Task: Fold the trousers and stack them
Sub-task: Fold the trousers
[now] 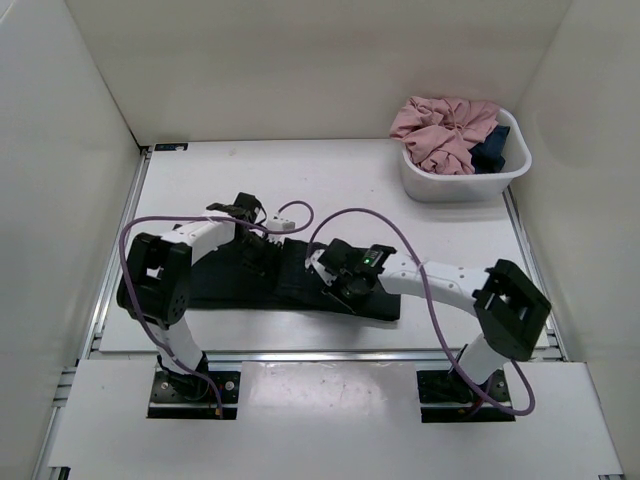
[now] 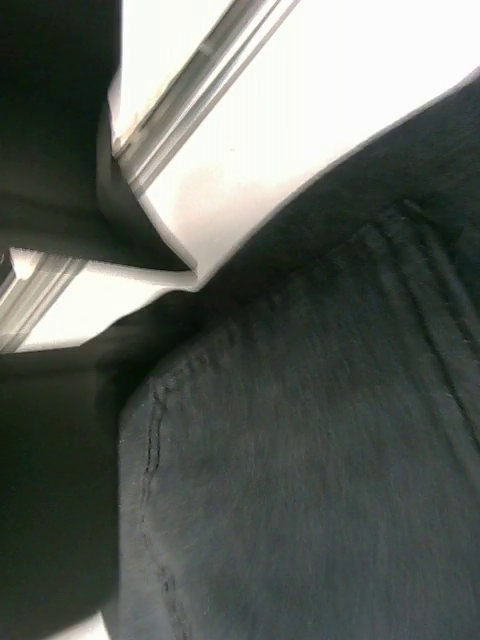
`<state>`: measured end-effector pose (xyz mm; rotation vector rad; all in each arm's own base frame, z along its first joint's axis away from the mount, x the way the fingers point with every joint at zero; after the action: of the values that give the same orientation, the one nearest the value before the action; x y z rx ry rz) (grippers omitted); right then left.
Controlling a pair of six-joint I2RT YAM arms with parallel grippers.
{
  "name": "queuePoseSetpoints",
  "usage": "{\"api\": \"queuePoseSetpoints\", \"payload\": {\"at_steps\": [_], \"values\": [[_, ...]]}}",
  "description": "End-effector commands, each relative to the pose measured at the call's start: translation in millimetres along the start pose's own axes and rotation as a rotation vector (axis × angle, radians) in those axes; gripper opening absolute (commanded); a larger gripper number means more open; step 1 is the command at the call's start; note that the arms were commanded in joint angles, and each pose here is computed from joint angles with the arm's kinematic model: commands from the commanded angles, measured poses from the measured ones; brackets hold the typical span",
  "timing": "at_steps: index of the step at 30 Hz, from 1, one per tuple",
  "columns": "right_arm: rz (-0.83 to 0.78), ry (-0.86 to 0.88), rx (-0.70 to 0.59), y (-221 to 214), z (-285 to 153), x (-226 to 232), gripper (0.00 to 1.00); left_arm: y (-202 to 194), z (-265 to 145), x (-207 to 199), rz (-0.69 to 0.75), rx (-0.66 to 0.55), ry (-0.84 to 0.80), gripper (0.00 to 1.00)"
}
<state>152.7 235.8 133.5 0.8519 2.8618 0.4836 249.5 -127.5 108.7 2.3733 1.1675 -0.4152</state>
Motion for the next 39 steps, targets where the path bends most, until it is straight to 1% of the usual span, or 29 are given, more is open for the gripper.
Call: {"api": "queuePoseSetpoints", "payload": {"at_steps": [1, 2, 4, 6, 8, 9, 10, 11, 12, 14, 16, 17, 18, 19, 20, 22, 24, 25, 26, 28, 29, 30, 32, 33, 35, 36, 37, 38, 39], "values": [[-0.082, 0.073, 0.025, 6, -5, 5, 0.43, 15, -19, 4, 0.005, -0.056, 0.060, 0.14], [-0.068, 0.062, 0.036, 5, -6, 4, 0.51, 16, -22, 4, 0.004, -0.051, 0.073, 0.17], [-0.029, 0.035, 0.007, 8, -15, 0, 0.68, 16, -31, 0, 0.018, -0.053, 0.089, 0.22], [0.055, 0.014, -0.077, 19, -36, -8, 0.73, 21, -40, 0, 0.027, -0.061, 0.128, 0.25], [0.125, -0.003, -0.124, 18, -51, -14, 0.79, 21, -47, -2, 0.035, -0.053, 0.145, 0.26], [0.212, -0.010, -0.193, 18, -70, -21, 0.81, 23, -53, -4, 0.042, -0.063, 0.160, 0.26], [0.259, -0.005, -0.241, 18, -76, -24, 0.83, 21, -56, -6, 0.060, -0.064, 0.161, 0.29], [0.333, -0.019, -0.274, 15, -81, -34, 0.84, 21, -59, -7, 0.065, -0.056, 0.159, 0.30], [0.430, 0.002, -0.340, 10, -95, -35, 0.84, 20, -61, -9, 0.075, -0.056, 0.160, 0.30], [0.603, 0.036, -0.352, -11, -86, -51, 0.89, 23, -70, -10, 0.090, -0.061, 0.188, 0.30], [0.793, 0.069, -0.380, -28, -82, -60, 0.90, 34, -85, -13, 0.119, -0.113, 0.228, 0.30], [0.910, 0.056, -0.333, -52, -65, -71, 0.92, 40, -90, -14, 0.139, -0.133, 0.236, 0.30], [0.977, 0.121, -0.330, -59, -61, -71, 0.95, 49, -95, -18, 0.169, -0.174, 0.215, 0.34], [1.015, 0.152, -0.345, -64, -56, -74, 0.96, 58, -96, -29, 0.225, -0.193, 0.193, 0.39], [1.062, 0.159, -0.417, -63, -52, -87, 0.99, 74, -98, -35, 0.277, -0.212, 0.182, 0.40], [1.115, 0.202, -0.444, -70, -38, -93, 0.99, 90, -88, -48, 0.335, -0.210, 0.164, 0.40], [1.099, 0.273, -0.456, -62, -31, -97, 0.99, 100, -69, -44, 0.327, -0.174, 0.154, 0.40], [1.082, 0.286, -0.436, -64, -27, -98, 0.99, 97, -59, -39, 0.304, -0.142, 0.174, 0.40], [1.085, 0.287, -0.401, -63, -19, -101, 0.99, 87, -40, -32, 0.270, -0.071, 0.170, 0.39], [1.101, 0.282, -0.336, -71, -8, -103, 0.99, 79, -24, -19, 0.245, -0.034, 0.215, 0.37], [1.109, 0.276, -0.346, -73, -3, -107, 0.99, 66, -14, -13, 0.228, 0.005, 0.222, 0.37], [1.115, 0.304, -0.351, -72, 0, -105, 0.99, 65, -9, -8, 0.224, -0.003, 0.243, 0.37], [1.128, 0.380, -0.340, -72, 8, -104, 0.96, 52, 4, -3, 0.206, 0.039, 0.261, 0.37], [1.143, 0.400, -0.320, -74, 11, -105, 0.87, 48, 10, 1, 0.195, 0.066, 0.264, 0.36], [1.166, 0.434, -0.260, -80, 23, -103, 0.73, 44, 14, 2, 0.179, 0.082, 0.260, 0.36], [1.173, 0.448, -0.240, -81, 28, -103, 0.60, 39, 19, 4, 0.170, 0.102, 0.255, 0.36], [1.180, 0.463, -0.244, -81, 29, -105, 0.51, 41, 20, 5, 0.175, 0.092, 0.258, 0.36], [1.184, 0.476, -0.232, -82, 31, -104, 0.40, 41, 20, 5, 0.175, 0.091, 0.258, 0.36], [1.201, 0.488, -0.218, -82, 32, -107, 0.21, 41, 20, 5, 0.175, 0.091, 0.258, 0.36]]}}
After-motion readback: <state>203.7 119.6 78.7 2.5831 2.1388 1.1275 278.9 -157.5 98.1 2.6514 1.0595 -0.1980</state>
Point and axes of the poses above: each gripper's point midway between its finger pads, its own z axis out along the fingers, its own x axis along the line the jaws close on, y = z × x, the point moved 8 cm from there along -z, back along the fingers, and after that the axes turned 2 degrees about z, right-handed, at the moved point
